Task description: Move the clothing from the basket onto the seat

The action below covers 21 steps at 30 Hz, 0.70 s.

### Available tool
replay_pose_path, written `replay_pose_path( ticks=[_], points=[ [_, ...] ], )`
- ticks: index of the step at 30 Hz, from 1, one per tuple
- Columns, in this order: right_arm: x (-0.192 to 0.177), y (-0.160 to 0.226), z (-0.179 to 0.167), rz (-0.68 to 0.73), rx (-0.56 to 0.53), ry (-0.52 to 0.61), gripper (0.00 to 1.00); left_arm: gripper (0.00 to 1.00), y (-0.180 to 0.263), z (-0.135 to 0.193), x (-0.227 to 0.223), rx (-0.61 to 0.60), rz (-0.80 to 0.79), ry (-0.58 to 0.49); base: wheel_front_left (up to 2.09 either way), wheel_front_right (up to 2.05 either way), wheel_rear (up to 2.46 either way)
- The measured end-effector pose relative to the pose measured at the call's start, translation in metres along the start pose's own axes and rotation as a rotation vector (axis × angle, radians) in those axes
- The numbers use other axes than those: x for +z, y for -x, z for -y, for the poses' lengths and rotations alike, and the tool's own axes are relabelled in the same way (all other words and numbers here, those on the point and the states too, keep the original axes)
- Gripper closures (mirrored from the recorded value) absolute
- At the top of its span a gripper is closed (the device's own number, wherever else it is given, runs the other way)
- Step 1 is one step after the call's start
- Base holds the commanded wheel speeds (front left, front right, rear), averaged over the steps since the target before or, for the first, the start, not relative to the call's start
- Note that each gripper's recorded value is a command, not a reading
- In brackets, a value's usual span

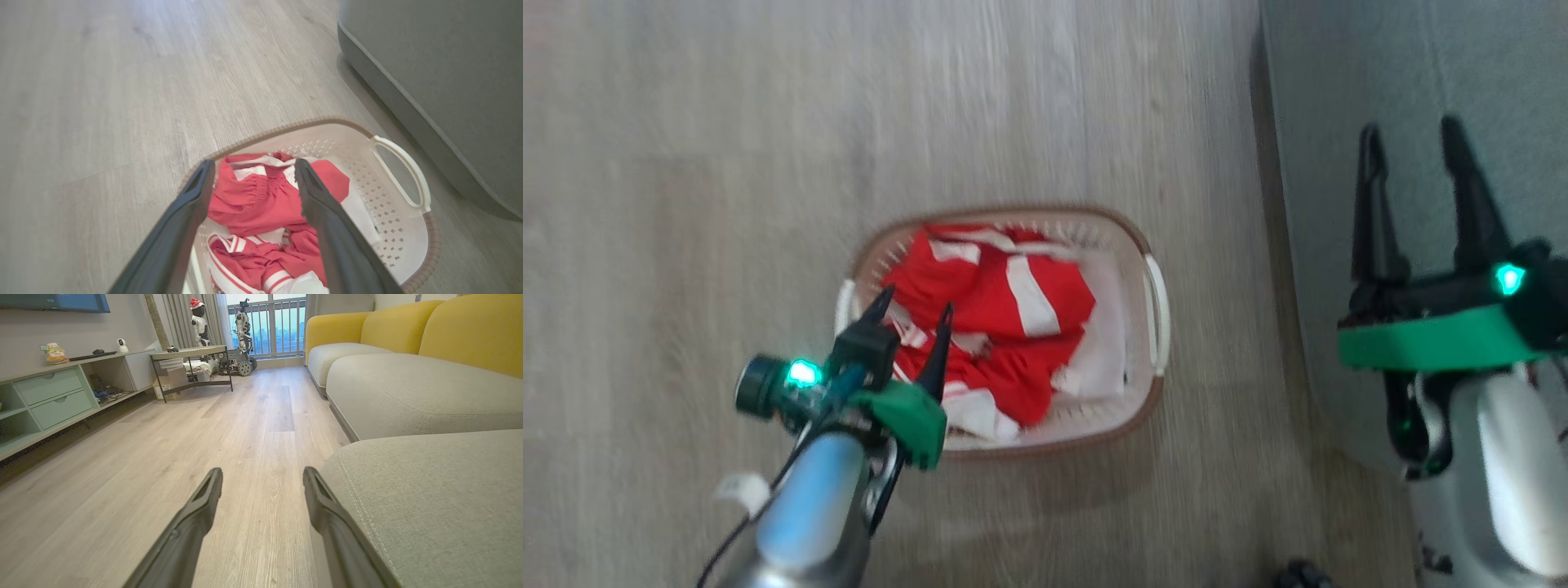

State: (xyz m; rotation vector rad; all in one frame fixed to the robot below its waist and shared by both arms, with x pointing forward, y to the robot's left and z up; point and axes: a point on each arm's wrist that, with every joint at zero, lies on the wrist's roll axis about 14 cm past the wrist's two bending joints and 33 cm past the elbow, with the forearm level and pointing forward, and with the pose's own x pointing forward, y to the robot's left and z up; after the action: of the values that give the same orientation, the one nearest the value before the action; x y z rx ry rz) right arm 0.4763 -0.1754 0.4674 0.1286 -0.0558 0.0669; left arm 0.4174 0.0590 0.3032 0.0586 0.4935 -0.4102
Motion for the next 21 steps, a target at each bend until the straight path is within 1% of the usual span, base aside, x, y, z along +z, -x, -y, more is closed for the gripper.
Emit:
replay_pose_path(
  ticks=[7,15,18,21],
  points=[
    [-0.023,-0.025,0.013,-0.005,-0.012,0.024,0.0,0.0,-0.047,0.027,-0.04,-0.139,-0.108,-0.025,0.0,0.0,0.0],
    [-0.055,-0.04,0.022,-0.037,-0.015,0.029,0.0,0.0,-0.078,0.059,-0.089,-0.271,-0.212,-0.036,0.0,0.0,0.0],
    [-0.068,-0.039,0.029,-0.063,-0.028,0.035,0.0,0.0,-0.09,0.067,-0.099,-0.301,-0.224,-0.033,0.0,0.0,0.0],
    [-0.08,-0.039,0.034,-0.084,-0.038,0.043,0.0,0.0,-0.103,0.068,-0.109,-0.302,-0.244,-0.028,0.0,0.0,0.0]
  ],
)
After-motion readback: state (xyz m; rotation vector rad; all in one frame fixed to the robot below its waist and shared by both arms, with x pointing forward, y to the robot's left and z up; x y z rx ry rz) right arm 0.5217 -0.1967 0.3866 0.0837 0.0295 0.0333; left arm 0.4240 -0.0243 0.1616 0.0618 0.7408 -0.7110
